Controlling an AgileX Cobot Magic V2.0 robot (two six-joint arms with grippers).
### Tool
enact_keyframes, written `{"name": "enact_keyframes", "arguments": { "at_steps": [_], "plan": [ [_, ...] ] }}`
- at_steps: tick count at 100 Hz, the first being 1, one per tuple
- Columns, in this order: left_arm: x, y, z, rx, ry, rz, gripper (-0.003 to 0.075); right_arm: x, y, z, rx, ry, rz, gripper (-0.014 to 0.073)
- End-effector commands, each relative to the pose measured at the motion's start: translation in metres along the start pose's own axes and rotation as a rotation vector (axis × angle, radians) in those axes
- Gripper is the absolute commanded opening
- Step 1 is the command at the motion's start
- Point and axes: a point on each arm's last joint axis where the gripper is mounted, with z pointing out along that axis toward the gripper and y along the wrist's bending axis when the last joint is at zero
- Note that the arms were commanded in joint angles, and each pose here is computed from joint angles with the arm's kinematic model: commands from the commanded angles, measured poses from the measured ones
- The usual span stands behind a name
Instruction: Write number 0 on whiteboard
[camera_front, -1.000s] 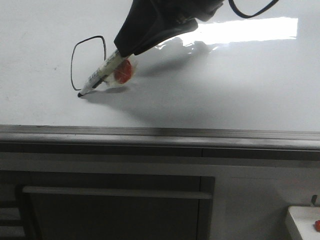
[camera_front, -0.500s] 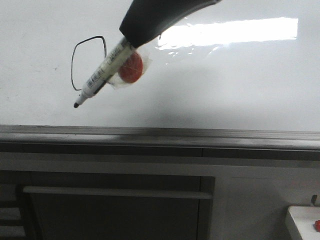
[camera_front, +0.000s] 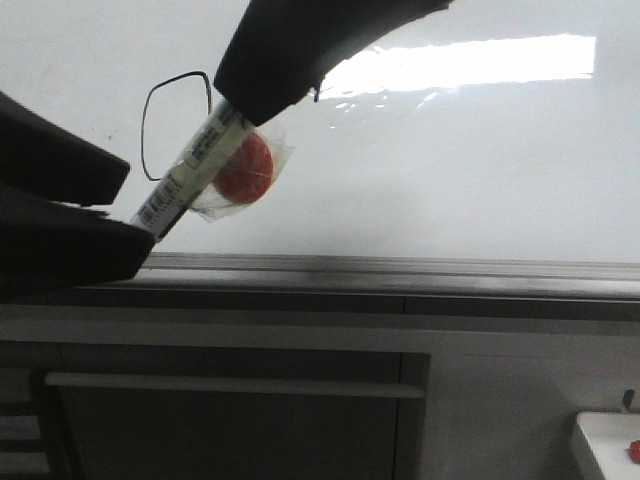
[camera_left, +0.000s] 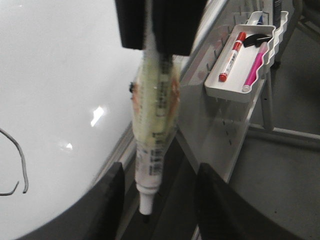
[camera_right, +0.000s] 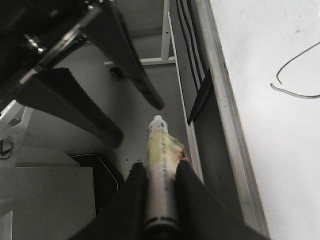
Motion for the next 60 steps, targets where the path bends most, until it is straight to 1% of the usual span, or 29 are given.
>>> {"name": "enact_keyframes", "arguments": {
  "at_steps": [1,24,41,60],
  "plan": [
    [-0.020,0.010,0.006,-0.019,-0.089,-0.017,0.0296,-0.012,0.002,-0.015,0.037,-0.069,-0.026,-0.0050],
    [-0.020,0.010,0.017,-0.003,-0.081,-0.026,0.0295,-0.015,0.005,-0.025,0.049,-0.103,-0.029,-0.0050],
    [-0.024,0.010,0.017,0.001,-0.133,-0.048,0.0294,-0.018,0.012,-0.026,0.031,-0.113,-0.045,-0.0050],
    [-0.024,0.010,0.017,0.001,-0.137,-0.048,0.0294,-0.019,0.014,-0.025,0.028,-0.116,-0.050,-0.0050]
  ]
}}
